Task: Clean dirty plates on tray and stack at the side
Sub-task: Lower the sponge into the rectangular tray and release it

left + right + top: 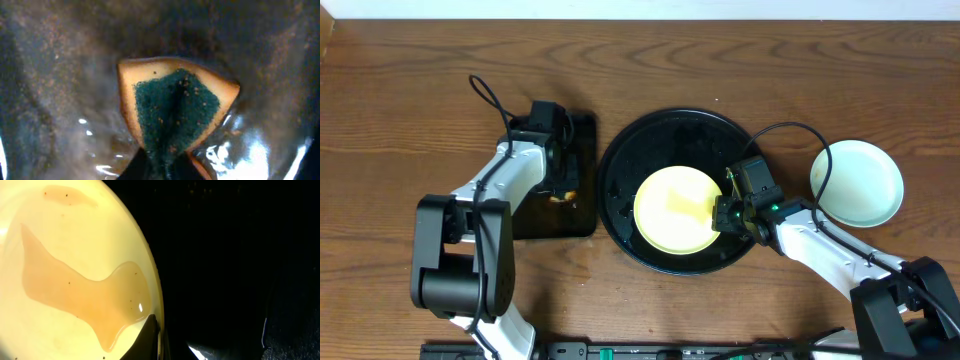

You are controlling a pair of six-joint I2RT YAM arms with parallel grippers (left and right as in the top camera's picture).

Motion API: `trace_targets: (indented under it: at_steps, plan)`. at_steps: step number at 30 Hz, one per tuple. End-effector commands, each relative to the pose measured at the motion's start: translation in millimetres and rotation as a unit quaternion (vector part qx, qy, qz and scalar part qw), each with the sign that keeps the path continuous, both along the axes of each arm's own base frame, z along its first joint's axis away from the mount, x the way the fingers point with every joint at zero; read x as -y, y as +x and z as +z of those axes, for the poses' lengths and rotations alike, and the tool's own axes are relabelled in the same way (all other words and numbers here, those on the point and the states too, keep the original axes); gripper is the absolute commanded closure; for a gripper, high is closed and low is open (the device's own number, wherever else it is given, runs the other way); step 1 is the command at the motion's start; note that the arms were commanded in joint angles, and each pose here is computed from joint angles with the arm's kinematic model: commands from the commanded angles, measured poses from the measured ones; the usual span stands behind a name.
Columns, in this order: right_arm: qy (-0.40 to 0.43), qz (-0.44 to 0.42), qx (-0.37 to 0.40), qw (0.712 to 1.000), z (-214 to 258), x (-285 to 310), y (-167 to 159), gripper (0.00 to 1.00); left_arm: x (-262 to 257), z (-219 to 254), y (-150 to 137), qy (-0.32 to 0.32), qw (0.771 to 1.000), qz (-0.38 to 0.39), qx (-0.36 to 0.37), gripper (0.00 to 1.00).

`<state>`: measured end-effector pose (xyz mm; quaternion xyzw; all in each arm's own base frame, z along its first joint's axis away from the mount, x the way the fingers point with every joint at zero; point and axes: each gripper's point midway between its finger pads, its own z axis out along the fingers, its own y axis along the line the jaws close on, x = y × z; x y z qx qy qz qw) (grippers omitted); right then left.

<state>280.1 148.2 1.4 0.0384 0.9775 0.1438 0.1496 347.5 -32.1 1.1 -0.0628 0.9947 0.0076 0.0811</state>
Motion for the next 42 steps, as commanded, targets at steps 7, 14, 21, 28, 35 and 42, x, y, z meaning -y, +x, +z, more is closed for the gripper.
trace_targets:
  at_steps: [7, 14, 21, 28, 35, 42]
  plan:
    - [-0.003, 0.013, -0.031, 0.999, -15, -1, -18, 0.99, -10, 57, 16, 0.022, 0.997, 0.012, 0.079, 0.59]
    - [-0.003, 0.013, -0.031, 0.999, -15, -1, -17, 0.99, -9, 76, 21, 0.018, 0.994, 0.013, 0.11, 0.55]
    - [-0.003, 0.013, -0.031, 0.999, -15, -1, -18, 0.99, -9, 65, 16, 0.017, 0.995, 0.022, 0.099, 0.85]
    - [-0.003, 0.013, -0.032, 0.999, -15, -1, -18, 0.99, -10, 44, 12, 0.018, 0.995, 0.022, 0.091, 0.86]
    - [-0.003, 0.013, -0.032, 0.999, -15, -1, -18, 0.99, -11, -8, 4, 0.026, 0.999, 0.019, 0.027, 0.86]
    - [-0.003, 0.013, -0.032, 0.999, -15, -1, -18, 0.99, -11, -17, 0, 0.028, 0.999, 0.019, 0.007, 0.7]
